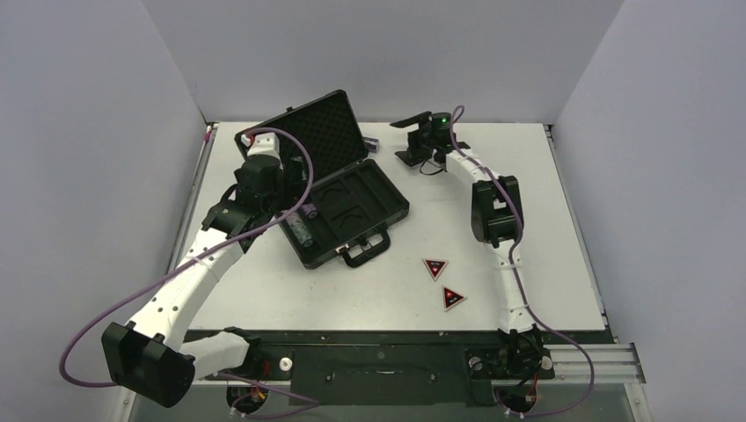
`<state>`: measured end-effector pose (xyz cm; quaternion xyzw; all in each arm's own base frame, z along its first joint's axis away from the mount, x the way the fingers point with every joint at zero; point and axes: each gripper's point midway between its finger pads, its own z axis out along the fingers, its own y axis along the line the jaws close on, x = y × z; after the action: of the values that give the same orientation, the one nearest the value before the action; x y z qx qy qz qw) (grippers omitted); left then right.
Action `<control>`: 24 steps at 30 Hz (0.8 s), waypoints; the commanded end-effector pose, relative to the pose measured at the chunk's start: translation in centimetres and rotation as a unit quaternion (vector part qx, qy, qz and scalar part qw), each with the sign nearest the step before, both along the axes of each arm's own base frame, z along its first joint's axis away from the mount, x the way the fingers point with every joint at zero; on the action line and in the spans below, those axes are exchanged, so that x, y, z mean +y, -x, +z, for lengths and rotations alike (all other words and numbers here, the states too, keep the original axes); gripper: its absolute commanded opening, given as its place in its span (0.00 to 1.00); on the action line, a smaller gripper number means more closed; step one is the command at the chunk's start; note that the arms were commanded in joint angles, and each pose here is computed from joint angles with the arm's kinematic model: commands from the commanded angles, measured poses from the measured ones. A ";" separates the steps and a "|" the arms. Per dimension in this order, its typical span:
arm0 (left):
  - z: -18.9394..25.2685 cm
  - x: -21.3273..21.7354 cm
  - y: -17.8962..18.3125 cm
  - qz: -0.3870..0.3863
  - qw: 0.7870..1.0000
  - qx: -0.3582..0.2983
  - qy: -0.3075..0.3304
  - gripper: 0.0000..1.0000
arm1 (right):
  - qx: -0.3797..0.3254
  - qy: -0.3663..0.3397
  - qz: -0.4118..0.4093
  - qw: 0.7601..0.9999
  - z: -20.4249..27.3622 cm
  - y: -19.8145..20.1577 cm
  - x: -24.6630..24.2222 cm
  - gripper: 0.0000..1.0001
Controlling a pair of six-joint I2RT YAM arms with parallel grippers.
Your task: Pack up texas hold em set
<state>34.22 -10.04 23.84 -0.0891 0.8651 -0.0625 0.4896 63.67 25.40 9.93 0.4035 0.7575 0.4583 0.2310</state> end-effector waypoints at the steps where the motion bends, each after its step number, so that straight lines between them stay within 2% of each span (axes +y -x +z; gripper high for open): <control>1: 0.9 -0.3 0.6 0.003 0.999 -0.022 0.032 0.97 | 0.001 -0.155 -0.063 0.986 4.4 -2.0 4.2 0.92; 10: -0.4 0.4 1.9 0.011 0.999 -0.005 0.030 0.97 | 0.076 -0.209 -0.149 0.964 0.7 -3.4 4.6 0.92; 14: -0.4 0.6 1.9 0.012 1.000 -0.006 0.024 0.97 | 0.098 -0.186 -0.170 0.963 -1.2 -3.4 4.1 0.91; 18: -0.6 0.4 1.6 0.008 1.000 -0.003 0.016 0.96 | 0.068 -0.126 -0.162 0.976 -1.2 -3.8 3.3 0.86; 21: -0.6 0.3 1.3 0.002 1.000 0.000 0.011 0.96 | 0.025 -0.045 -0.110 0.993 -1.3 -3.4 2.5 0.86; 24: -0.7 0.3 1.4 0.000 1.000 0.001 0.008 0.96 | 0.000 0.027 -0.063 0.998 -1.1 -1.8 1.0 0.85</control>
<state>32.25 -9.57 21.91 -0.0994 0.8733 -0.0672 0.4722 66.37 29.04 7.58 0.5320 0.6760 0.4672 0.2041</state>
